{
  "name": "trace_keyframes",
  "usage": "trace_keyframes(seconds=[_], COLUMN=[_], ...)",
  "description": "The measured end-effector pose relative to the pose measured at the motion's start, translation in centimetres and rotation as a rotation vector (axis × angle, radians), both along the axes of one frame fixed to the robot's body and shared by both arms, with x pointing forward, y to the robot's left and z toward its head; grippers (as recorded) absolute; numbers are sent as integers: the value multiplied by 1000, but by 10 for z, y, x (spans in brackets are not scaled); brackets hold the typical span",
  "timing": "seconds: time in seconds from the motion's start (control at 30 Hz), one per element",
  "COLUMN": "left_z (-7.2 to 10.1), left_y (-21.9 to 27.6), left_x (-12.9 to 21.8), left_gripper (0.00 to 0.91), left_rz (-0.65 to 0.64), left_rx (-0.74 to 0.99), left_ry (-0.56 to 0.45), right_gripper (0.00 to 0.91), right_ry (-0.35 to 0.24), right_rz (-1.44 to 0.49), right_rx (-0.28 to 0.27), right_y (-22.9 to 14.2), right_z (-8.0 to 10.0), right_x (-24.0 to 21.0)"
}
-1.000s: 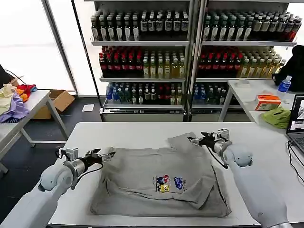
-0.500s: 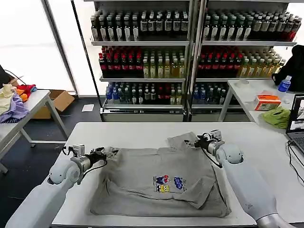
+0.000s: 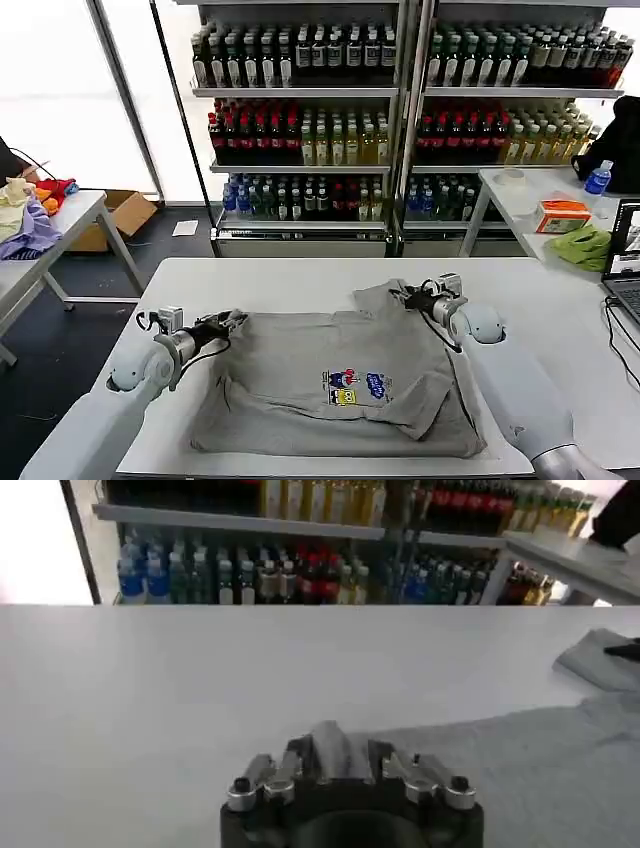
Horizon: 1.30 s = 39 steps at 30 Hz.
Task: Fold and organize the clothes.
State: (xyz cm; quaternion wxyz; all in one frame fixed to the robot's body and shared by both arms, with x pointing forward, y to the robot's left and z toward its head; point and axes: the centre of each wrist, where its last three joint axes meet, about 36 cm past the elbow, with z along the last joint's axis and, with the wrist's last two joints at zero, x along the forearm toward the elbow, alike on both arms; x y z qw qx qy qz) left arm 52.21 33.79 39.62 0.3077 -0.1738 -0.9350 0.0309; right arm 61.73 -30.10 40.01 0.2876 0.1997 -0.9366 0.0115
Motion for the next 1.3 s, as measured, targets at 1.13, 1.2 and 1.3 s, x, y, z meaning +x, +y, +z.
trace_keyframes(seconds=[1.13, 1.2, 1.3], left_z=[51, 53, 53], left_y=[4, 4, 3], left_x=[-64, -74, -91], left_gripper=[10, 10, 10], left_rz=[-3, -5, -4], left_rx=[-36, -38, -37], left_ry=[-165, -172, -173], right_gripper=[0, 0, 0], right_ry=[-137, -140, -140], right_rz=[-29, -32, -37], right_rx=[246, 254, 267], right_y=[-31, -36, -40], right_z=[57, 59, 58], right_x=[-126, -142, -167])
